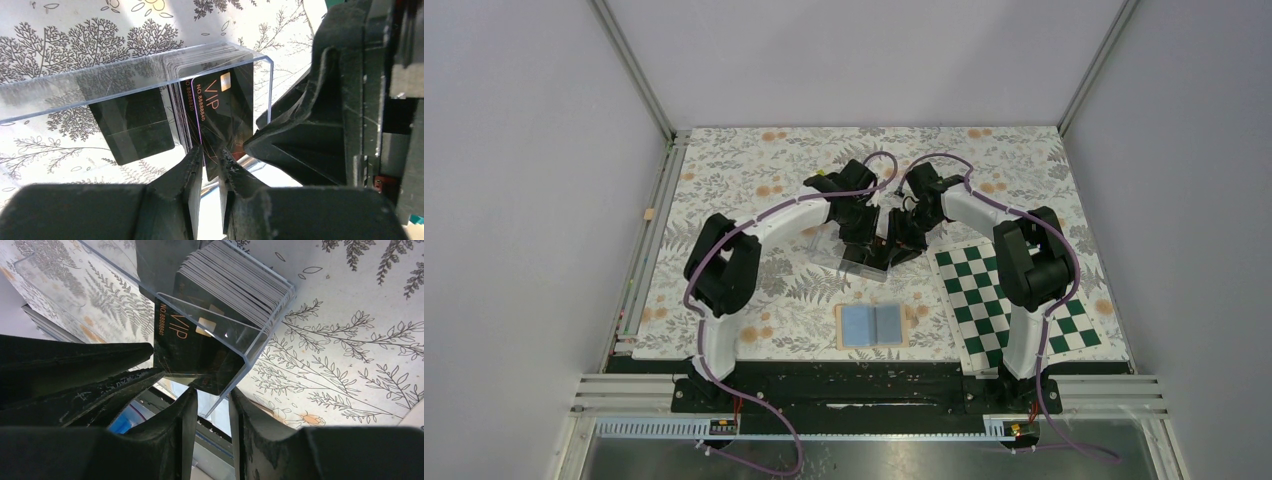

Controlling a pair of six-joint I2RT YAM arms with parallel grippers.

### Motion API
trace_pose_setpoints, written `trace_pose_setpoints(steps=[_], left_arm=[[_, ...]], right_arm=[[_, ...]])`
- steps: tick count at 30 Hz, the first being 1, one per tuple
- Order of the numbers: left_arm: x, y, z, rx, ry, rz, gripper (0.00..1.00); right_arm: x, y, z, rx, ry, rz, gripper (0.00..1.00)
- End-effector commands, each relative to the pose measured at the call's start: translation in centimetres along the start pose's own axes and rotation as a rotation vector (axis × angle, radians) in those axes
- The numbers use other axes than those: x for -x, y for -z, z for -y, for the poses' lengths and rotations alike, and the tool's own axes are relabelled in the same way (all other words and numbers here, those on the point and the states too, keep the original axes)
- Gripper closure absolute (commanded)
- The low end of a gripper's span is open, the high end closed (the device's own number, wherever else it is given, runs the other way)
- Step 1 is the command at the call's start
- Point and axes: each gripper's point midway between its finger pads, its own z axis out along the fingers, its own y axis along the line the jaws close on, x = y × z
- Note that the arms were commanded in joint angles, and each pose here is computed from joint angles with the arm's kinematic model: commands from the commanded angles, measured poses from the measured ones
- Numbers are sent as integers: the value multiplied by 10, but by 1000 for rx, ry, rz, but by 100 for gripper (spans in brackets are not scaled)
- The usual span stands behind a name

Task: Put the credit cards into the card holder
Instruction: Pick up the credit card from the storage box.

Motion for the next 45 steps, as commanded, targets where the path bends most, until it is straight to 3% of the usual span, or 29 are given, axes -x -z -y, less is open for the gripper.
trace_pose_setpoints(steps=[1,16,24,31,37,45], left_arm=[[14,18,41,-213,5,75,82],[17,31,50,-369,51,121,82],[5,9,26,-255,73,56,79],[3,3,16,-206,90,47,100],[19,26,19,-228,116,137,100],[39,110,35,-405,173,386,100]], right_arm=[[-3,-1,-6,22,17,-12,64],[-3,0,-7,24,20,-8,64],[-4,0,-7,26,20,-10,64],[-3,10,-9,16,36,7,63],[-1,44,-23,39,72,99,49],[-14,108,-54,148,130,250,30]])
